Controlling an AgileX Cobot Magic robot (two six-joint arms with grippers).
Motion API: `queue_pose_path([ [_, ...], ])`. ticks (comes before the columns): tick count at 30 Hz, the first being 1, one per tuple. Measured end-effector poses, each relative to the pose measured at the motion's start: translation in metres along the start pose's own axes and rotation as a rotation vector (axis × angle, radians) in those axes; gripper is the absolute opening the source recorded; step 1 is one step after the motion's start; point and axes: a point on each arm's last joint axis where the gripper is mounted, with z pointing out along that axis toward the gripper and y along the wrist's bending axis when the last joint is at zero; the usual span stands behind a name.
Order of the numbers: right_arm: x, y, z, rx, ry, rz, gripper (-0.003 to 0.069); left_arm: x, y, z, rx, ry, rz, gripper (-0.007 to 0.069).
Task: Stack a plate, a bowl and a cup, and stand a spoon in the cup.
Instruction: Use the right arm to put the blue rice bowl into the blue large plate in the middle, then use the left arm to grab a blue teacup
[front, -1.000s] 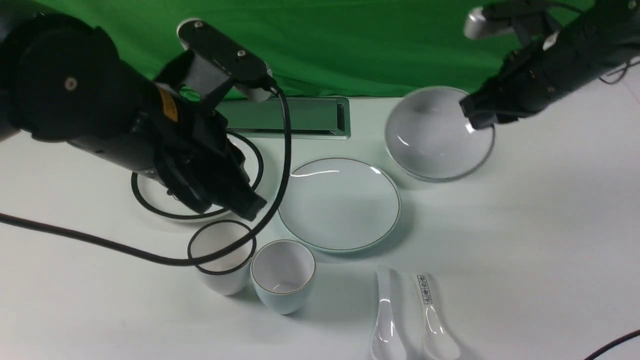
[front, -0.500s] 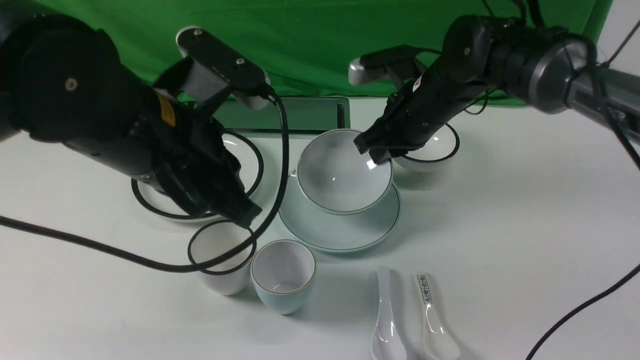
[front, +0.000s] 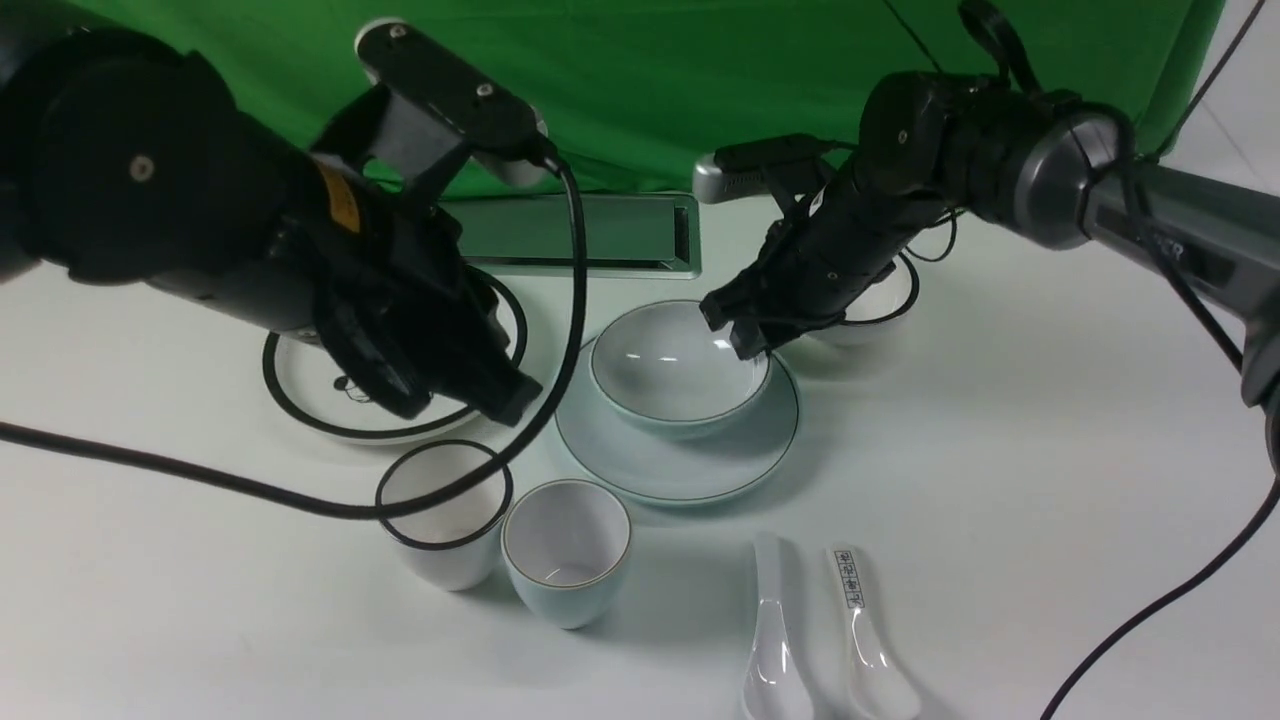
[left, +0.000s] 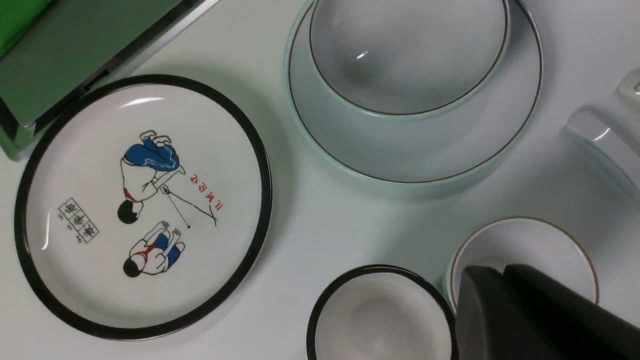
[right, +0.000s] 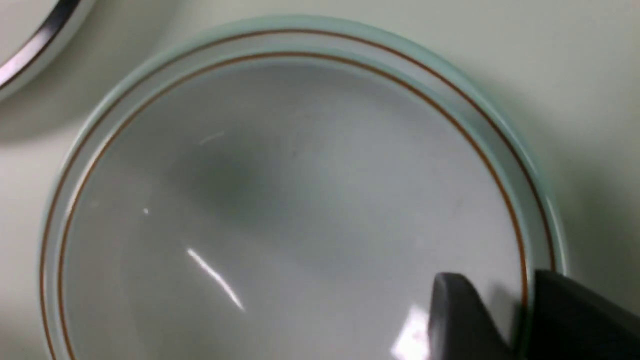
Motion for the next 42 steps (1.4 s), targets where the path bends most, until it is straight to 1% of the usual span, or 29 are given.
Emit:
queue_pose_path([
  [1,0.000,0.000,-0.001,-0.001,0.006,-0.001,0.0286,0.000,0.000,0.000,0.002,0.001,-0.001,-0.0017],
  [2,0.001,0.001,-0.006,-0.002,0.024,-0.012,0.0332,0.001,-0.002,0.000,0.018,0.011,-0.014,-0.0004],
  [4,0.005,0.004,-0.021,0.001,0.062,-0.060,0.0391,0.004,-0.005,0.003,0.057,0.045,-0.040,0.0029],
  [6,0.006,0.005,-0.038,0.022,0.093,-0.112,0.0410,0.006,-0.008,0.008,0.094,0.083,-0.035,0.0067],
  [7,0.006,0.005,-0.044,0.031,0.096,-0.124,0.0414,0.007,-0.009,0.011,0.104,0.096,-0.032,0.0077],
  [9,0.011,0.004,-0.071,0.096,0.162,-0.185,0.0421,0.010,-0.012,0.026,0.154,0.150,-0.007,0.0167],
  [10,0.013,0.003,-0.081,0.121,0.181,-0.200,0.0423,0.010,-0.013,0.032,0.168,0.166,0.005,0.0198],
  [11,0.016,0.001,-0.091,0.161,0.199,-0.207,0.0424,0.010,-0.013,0.042,0.181,0.189,0.011,0.0248],
  [12,0.016,0.002,-0.093,0.161,0.201,-0.208,0.0424,0.009,-0.013,0.043,0.184,0.193,0.014,0.0257],
  [13,0.019,-0.001,-0.107,0.224,0.212,-0.209,0.0424,0.006,-0.012,0.058,0.194,0.218,0.018,0.0330],
  [15,0.022,0.000,-0.122,0.256,0.206,-0.209,0.0424,0.000,-0.011,0.073,0.200,0.239,0.020,0.0393],
  [18,0.027,0.003,-0.146,0.281,0.174,-0.205,0.0424,-0.008,-0.007,0.092,0.201,0.282,0.044,0.0460],
  [21,0.030,0.007,-0.164,0.291,0.143,-0.206,0.0424,-0.008,-0.005,0.109,0.212,0.353,0.081,0.0475],
  [24,0.033,0.009,-0.176,0.297,0.124,-0.208,0.0424,-0.002,-0.006,0.125,0.231,0.402,0.103,0.0466],
  [29,0.035,0.010,-0.178,0.297,0.123,-0.207,0.0424,0.005,-0.007,0.150,0.235,0.416,0.116,0.0395],
  [32,0.035,0.010,-0.178,0.297,0.125,-0.207,0.0424,0.007,-0.007,0.158,0.233,0.421,0.115,0.0303],
  [33,0.035,0.010,-0.178,0.297,0.125,-0.207,0.0424,0.008,-0.007,0.160,0.234,0.423,0.115,0.0247],
  [34,0.035,0.010,-0.178,0.297,0.125,-0.207,0.0424,0.007,-0.007,0.160,0.233,0.422,0.115,0.0227],
  [36,0.035,0.010,-0.178,0.298,0.125,-0.206,0.0424,0.008,-0.007,0.161,0.234,0.423,0.116,0.0104],
  [37,0.035,0.010,-0.178,0.298,0.125,-0.206,0.0424,0.007,-0.007,0.160,0.233,0.420,0.117,0.0050],
  [38,0.035,0.010,-0.178,0.299,0.125,-0.206,0.0424,0.006,-0.007,0.159,0.233,0.418,0.117,0.0013],
  [39,0.035,0.010,-0.178,0.299,0.125,-0.206,0.0424,0.004,-0.006,0.157,0.231,0.410,0.117,0.0000],
  [42,0.035,0.010,-0.179,0.301,0.122,-0.197,0.0424,-0.006,-0.004,0.146,0.234,0.402,0.122,-0.0003],
])
